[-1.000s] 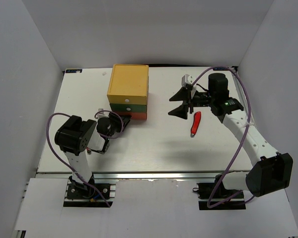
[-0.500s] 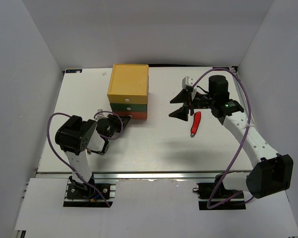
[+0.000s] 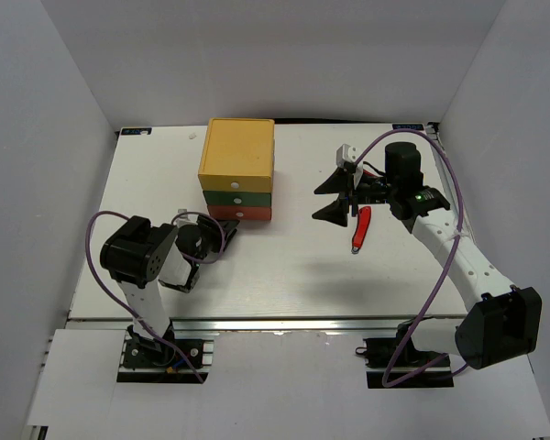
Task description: Sort the tools into containers
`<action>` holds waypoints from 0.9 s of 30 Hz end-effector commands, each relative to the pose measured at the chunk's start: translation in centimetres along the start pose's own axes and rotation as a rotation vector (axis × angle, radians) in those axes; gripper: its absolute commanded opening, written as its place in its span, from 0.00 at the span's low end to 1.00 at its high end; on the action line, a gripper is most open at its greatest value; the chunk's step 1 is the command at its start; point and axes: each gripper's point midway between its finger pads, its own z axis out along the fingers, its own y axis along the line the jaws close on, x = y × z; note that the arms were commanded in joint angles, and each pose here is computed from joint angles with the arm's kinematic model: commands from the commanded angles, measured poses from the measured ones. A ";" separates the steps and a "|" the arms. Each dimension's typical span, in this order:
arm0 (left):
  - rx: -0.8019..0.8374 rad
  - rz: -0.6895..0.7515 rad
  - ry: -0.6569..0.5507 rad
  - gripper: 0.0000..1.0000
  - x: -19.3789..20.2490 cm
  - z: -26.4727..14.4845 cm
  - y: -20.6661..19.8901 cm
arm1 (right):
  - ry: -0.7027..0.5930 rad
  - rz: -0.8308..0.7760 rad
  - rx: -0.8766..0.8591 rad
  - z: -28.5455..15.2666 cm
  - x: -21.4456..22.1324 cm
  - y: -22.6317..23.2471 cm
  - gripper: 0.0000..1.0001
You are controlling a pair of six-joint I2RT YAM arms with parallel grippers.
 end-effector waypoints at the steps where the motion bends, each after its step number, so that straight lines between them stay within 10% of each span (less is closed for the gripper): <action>1: 0.100 0.019 -0.016 0.52 -0.7 0.5 -3.4 | -0.026 -0.041 -0.005 -0.5 -1.1 0.4 0.73; 27: 0.058 -0.020 -0.022 0.44 -1.0 3.5 -2.3 | -0.014 -0.034 0.006 -0.6 -0.4 0.1 0.73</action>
